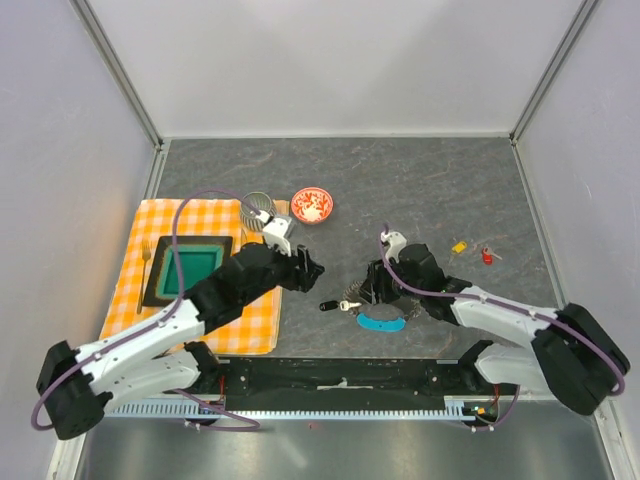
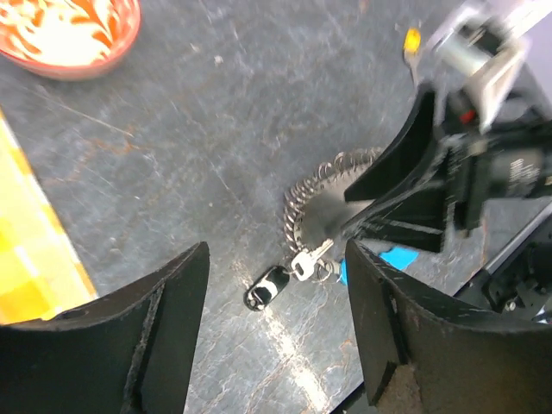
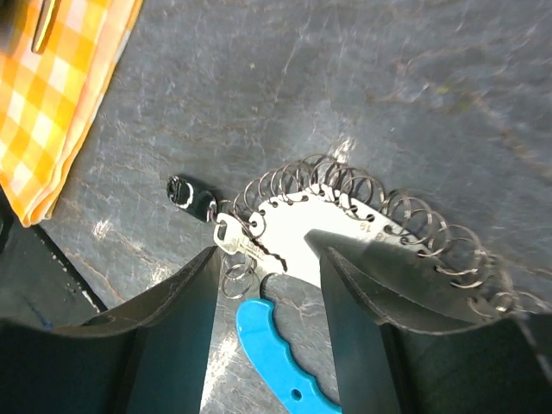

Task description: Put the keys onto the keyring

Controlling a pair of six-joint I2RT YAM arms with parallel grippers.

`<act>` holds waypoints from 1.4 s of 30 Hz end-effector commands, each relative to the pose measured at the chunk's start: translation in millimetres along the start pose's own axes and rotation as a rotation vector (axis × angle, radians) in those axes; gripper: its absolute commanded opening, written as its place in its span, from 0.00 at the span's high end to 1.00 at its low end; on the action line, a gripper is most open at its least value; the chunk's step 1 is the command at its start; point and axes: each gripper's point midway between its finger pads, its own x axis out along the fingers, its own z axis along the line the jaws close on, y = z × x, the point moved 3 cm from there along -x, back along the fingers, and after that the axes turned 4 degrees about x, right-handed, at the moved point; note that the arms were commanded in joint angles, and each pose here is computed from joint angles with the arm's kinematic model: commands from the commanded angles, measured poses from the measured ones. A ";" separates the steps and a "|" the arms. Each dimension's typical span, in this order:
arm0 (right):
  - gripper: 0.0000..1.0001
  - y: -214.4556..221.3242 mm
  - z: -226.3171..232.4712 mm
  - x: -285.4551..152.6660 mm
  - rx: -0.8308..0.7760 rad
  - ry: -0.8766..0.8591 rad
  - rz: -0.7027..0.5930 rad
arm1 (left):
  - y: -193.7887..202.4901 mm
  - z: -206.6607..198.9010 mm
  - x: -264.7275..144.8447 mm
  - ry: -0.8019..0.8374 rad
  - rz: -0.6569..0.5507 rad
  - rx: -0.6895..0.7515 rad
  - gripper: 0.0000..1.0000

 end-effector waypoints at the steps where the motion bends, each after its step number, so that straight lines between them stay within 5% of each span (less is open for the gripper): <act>1: 0.43 12.7 12.9 12.5 0.094 -0.114 0.042 | -48.0 12.9 -35.4 -0.120 -0.125 0.079 0.27; 13: 0.46 29.8 23.5 30.5 0.065 -0.176 0.163 | -94.1 27.6 -78.0 -0.218 -0.207 0.380 0.26; 25: 0.58 28.7 63.7 38.4 -0.002 -0.254 0.257 | -76.9 40.6 -71.7 -0.232 -0.186 0.385 0.26; 34: 0.60 0.1 119.7 34.0 -0.106 -0.383 0.187 | -74.9 42.6 -73.3 -0.230 -0.181 0.377 0.26; 42: 0.63 0.0 57.3 33.5 -0.195 0.035 0.179 | -74.5 43.9 -73.3 -0.226 -0.181 0.371 0.27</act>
